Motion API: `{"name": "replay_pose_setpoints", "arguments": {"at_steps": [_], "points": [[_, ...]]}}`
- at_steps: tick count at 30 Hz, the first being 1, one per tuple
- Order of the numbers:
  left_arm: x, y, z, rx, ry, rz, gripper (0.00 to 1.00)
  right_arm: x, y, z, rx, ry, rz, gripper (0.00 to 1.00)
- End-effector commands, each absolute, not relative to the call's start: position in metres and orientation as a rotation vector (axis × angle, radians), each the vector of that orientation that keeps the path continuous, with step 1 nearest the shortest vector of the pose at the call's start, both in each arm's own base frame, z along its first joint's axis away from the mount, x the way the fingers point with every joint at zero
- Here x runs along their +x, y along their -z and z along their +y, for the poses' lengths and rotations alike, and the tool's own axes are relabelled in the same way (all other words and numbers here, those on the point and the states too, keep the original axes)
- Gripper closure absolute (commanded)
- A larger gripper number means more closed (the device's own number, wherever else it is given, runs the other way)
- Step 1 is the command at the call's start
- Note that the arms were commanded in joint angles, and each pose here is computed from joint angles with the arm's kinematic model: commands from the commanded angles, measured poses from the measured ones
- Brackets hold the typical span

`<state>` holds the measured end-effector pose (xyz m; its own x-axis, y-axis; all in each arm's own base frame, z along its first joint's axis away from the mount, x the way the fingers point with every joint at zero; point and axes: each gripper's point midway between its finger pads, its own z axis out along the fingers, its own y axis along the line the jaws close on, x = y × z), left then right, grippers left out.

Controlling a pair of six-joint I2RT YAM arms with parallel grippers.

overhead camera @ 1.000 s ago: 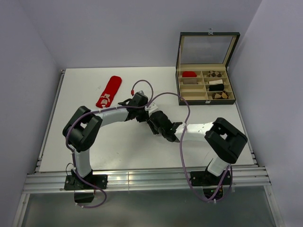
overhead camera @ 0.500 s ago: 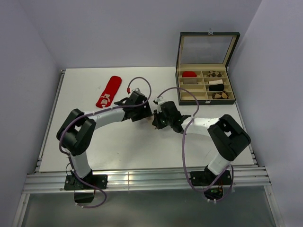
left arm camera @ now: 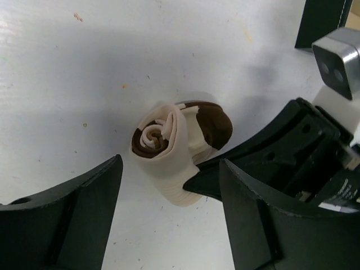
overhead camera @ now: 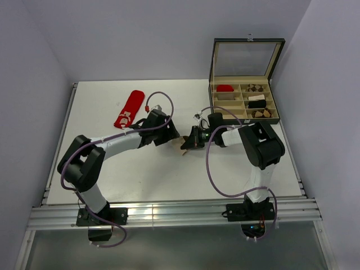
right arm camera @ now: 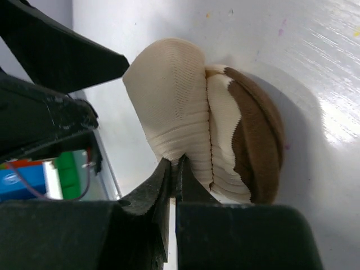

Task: Roll the socks
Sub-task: Roll the sock at the center of the board.

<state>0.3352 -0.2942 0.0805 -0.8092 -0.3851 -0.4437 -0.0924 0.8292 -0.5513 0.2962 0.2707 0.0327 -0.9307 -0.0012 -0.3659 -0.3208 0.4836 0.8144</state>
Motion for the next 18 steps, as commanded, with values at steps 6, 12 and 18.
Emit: {"name": "replay_pose_setpoints", "arguments": {"at_steps": [6,12,18], "points": [[0.336,-0.064,-0.310,-0.357,0.742,2.474,0.28,0.275,0.006,0.258,-0.108,-1.455,2.640,1.00],[0.333,-0.045,-0.305,-0.386,0.668,2.529,0.31,0.276,0.013,0.256,-0.092,-1.425,2.667,1.00],[0.323,-0.017,-0.295,-0.413,0.579,2.605,0.42,0.280,0.013,0.253,-0.104,-1.371,2.654,1.00]]}}
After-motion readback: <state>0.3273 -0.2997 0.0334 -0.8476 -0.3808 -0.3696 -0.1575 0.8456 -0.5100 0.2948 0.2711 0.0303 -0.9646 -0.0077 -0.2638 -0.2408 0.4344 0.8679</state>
